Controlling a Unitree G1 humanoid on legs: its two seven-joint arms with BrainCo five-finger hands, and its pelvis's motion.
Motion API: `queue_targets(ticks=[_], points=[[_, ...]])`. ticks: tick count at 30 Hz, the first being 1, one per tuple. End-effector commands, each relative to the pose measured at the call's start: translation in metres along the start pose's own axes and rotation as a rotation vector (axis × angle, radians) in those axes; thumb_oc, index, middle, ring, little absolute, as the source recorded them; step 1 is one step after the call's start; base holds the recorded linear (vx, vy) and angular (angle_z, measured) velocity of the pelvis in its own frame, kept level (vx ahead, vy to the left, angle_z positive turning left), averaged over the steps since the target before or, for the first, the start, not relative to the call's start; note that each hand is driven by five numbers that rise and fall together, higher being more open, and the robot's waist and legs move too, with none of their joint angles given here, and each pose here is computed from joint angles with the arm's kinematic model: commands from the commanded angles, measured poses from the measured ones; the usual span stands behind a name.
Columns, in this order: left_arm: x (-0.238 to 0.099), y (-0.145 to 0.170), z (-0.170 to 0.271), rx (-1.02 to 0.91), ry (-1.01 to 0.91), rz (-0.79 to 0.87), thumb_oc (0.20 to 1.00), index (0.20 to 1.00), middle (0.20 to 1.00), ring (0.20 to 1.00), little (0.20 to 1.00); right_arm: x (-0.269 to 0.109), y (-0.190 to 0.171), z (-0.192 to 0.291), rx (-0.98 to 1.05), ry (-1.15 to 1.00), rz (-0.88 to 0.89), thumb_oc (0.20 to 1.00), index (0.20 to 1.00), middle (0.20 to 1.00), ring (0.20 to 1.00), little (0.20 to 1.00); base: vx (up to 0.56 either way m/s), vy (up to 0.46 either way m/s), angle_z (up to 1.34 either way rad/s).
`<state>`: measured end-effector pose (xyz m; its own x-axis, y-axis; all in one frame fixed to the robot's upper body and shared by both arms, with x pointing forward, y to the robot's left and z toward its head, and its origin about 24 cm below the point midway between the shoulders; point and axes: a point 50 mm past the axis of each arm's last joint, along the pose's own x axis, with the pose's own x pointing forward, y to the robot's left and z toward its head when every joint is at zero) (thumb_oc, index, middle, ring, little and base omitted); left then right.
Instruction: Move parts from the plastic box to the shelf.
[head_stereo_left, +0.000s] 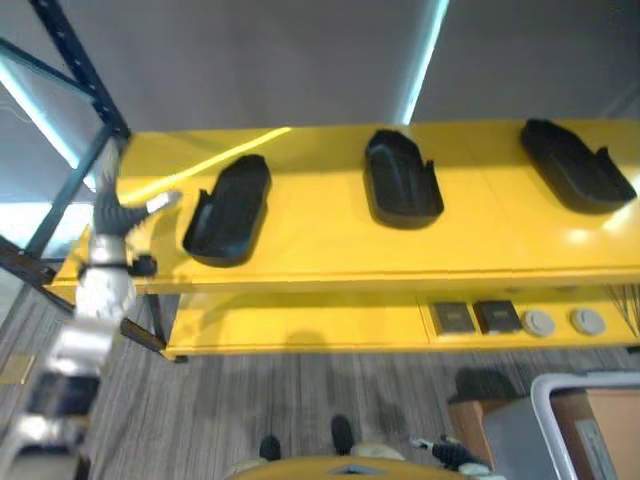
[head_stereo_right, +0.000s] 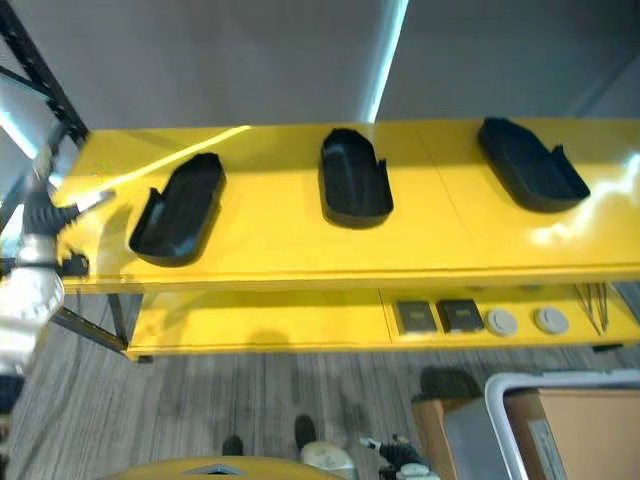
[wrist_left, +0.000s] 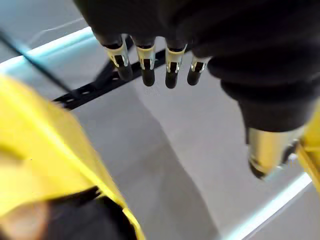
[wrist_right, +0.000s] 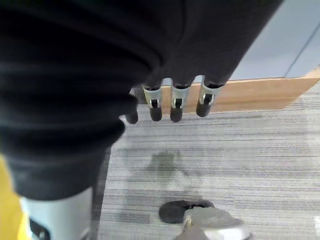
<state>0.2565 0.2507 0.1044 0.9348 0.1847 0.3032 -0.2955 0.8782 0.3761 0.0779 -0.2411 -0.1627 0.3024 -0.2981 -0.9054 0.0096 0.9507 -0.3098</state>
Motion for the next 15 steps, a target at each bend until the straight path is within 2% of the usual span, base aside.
queue_targets(ticks=[1, 2, 6, 11, 15], points=[[0.023, 0.002, 0.027, -0.110, -0.156, -0.013, 0.200, 0.200, 0.200, 0.200, 0.200, 0.000, -0.013, -0.014, -0.046, 0.055, -0.023, 1.000, 1.000, 1.000, 1.000, 1.000, 0.02, 0.019, 0.16], [0.006, -0.019, 0.017, -0.198, -0.100, -0.071, 0.200, 0.200, 0.200, 0.200, 0.200, -0.001, -0.005, -0.014, -0.051, 0.051, -0.007, 1.000, 1.000, 1.000, 1.000, 1.000, -0.05, 0.018, 0.06], [-0.018, -0.044, 0.010, -0.278, -0.039, -0.197, 0.200, 0.200, 0.200, 0.200, 0.200, -0.001, 0.002, -0.011, -0.047, 0.034, -0.001, 1.000, 1.000, 1.000, 1.000, 1.000, -0.05, 0.014, 0.03], [-0.022, -0.046, 0.001, -0.200, -0.004, -0.279, 0.200, 0.200, 0.200, 0.200, 0.200, 0.000, 0.001, -0.002, -0.047, 0.002, -0.010, 1.000, 1.000, 1.000, 1.000, 1.000, 0.00, 0.019, 0.12], [-0.014, -0.040, -0.019, -0.196, 0.079, -0.180, 0.200, 0.200, 0.200, 0.200, 0.200, 0.000, 0.003, 0.002, -0.045, -0.029, -0.015, 1.000, 1.000, 1.000, 1.000, 1.000, 0.00, 0.005, 0.00]])
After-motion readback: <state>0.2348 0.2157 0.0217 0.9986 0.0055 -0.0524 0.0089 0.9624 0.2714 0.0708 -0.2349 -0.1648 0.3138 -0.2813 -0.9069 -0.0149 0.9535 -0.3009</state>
